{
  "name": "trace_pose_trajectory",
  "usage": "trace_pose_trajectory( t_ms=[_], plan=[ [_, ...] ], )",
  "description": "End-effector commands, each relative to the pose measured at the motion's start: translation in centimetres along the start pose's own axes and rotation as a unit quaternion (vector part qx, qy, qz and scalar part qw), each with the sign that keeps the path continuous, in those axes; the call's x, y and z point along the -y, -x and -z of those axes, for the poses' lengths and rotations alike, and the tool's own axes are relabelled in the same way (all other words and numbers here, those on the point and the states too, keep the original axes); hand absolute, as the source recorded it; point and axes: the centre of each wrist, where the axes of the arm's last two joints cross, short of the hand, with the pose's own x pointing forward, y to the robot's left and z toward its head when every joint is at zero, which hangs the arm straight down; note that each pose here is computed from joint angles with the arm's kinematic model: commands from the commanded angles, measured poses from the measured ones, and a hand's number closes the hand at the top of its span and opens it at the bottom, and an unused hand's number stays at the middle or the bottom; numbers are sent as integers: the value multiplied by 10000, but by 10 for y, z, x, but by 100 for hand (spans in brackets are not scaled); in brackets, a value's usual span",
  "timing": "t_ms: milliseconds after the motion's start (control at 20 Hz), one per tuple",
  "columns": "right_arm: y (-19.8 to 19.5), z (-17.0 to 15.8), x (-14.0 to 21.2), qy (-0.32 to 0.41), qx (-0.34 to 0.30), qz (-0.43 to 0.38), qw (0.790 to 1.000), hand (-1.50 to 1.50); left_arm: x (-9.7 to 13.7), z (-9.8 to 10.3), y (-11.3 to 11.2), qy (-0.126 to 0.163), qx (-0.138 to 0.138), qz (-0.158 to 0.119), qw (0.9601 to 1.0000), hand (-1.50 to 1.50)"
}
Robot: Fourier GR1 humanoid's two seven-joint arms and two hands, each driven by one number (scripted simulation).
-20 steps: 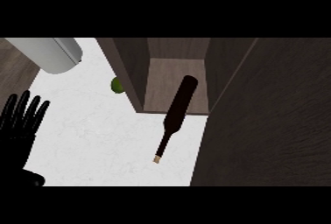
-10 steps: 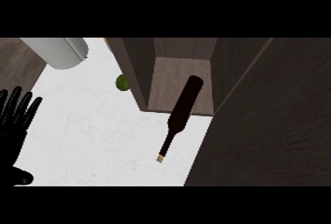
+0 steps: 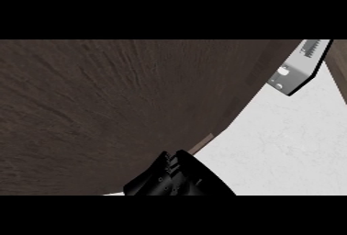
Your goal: Pick up the wine, place it into the cabinet and close the cabinet
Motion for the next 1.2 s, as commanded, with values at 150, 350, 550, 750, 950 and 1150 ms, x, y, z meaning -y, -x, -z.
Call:
trace_pose_trajectory(
  t_ms=[150,350,550,750,950,1150],
  plan=[
    [-15,87,-3,122,-154,200,9996,150,-1,-3,-6,-150,26,-13,9999,-150],
    [-14,114,-4,372,-173,257,9988,150,-12,2,5,-232,82,146,9996,-150],
    [15,118,27,502,-300,659,9961,150,-19,-12,9,-259,31,183,9995,-150],
    [37,122,47,698,-546,849,9924,150,-38,-3,-17,-270,151,166,9994,-150],
    [58,136,67,777,-578,700,9928,150,-25,-5,1,-111,146,90,9998,-150],
    [84,131,79,924,-742,443,9920,150,-22,-17,5,-203,130,36,9997,-150]
  ],
)
